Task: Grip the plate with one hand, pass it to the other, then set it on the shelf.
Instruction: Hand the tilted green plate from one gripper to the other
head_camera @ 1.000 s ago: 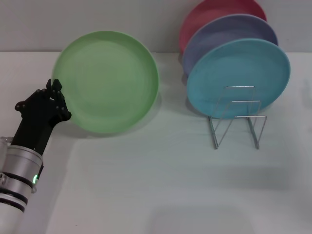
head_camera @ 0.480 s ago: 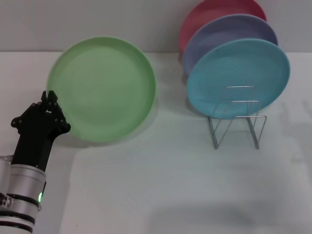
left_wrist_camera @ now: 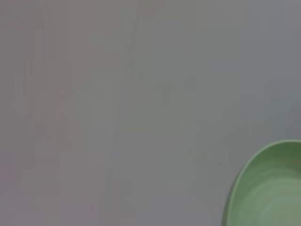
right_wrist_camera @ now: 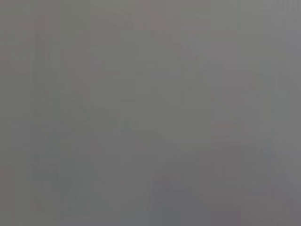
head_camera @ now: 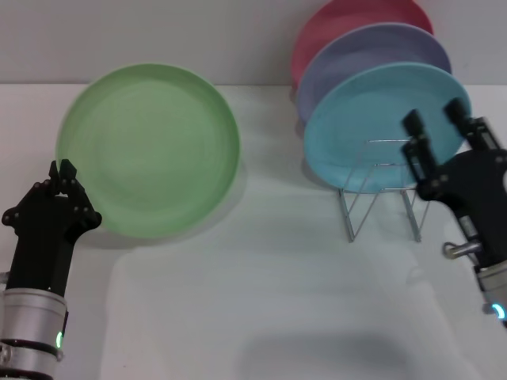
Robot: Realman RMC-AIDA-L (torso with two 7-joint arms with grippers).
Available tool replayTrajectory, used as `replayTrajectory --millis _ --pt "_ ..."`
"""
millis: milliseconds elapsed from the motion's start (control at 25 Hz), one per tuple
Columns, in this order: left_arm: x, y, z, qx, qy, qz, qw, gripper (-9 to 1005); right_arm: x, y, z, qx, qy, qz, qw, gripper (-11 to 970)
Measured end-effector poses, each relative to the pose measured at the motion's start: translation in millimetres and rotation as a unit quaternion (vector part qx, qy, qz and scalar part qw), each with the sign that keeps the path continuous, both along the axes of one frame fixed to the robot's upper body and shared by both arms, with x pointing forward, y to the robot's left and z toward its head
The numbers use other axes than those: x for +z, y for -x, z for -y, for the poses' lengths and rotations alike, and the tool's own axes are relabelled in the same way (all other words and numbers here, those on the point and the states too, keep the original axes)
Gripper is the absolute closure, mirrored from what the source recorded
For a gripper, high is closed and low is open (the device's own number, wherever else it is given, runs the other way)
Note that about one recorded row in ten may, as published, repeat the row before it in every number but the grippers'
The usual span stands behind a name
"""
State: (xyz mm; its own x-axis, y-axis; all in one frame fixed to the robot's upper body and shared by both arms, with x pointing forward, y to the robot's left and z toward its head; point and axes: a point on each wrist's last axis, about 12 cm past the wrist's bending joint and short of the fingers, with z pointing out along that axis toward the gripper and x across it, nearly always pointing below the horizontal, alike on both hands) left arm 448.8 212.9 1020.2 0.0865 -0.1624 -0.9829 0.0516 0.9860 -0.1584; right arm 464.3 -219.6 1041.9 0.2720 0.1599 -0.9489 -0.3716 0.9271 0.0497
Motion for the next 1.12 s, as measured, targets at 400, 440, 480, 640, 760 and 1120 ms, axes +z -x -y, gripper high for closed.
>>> replayTrajectory --millis 400,440,480,640,760,1120 --pt "4.4 4.5 10.5 -0.044 -0.079 0.038 0.995 956 -8.1 -20.8 -34.2 0.1 0.026 -0.063 0.993 406" --pt "5.1 4.2 11.4 -0.046 -0.087 0.042 0.994 956 -8.8 -23.5 -36.8 0.107 0.029 -0.071 0.991 406" --pt "5.8 3.8 11.8 -0.047 -0.094 0.045 0.993 956 -9.3 -26.0 -39.5 0.113 0.032 -0.077 0.99 406" --pt "8.2 0.5 11.4 -0.046 -0.111 0.057 0.991 956 -11.5 -34.0 -48.6 0.129 0.049 -0.097 0.986 406" --pt "9.1 -2.0 11.6 -0.048 -0.117 0.062 0.99 956 -11.9 -40.0 -54.9 0.138 0.057 -0.109 0.983 406" --pt "7.6 -7.8 6.4 -0.057 -0.144 0.07 0.986 955 -9.6 -47.5 -64.7 0.147 0.061 -0.12 0.98 405"
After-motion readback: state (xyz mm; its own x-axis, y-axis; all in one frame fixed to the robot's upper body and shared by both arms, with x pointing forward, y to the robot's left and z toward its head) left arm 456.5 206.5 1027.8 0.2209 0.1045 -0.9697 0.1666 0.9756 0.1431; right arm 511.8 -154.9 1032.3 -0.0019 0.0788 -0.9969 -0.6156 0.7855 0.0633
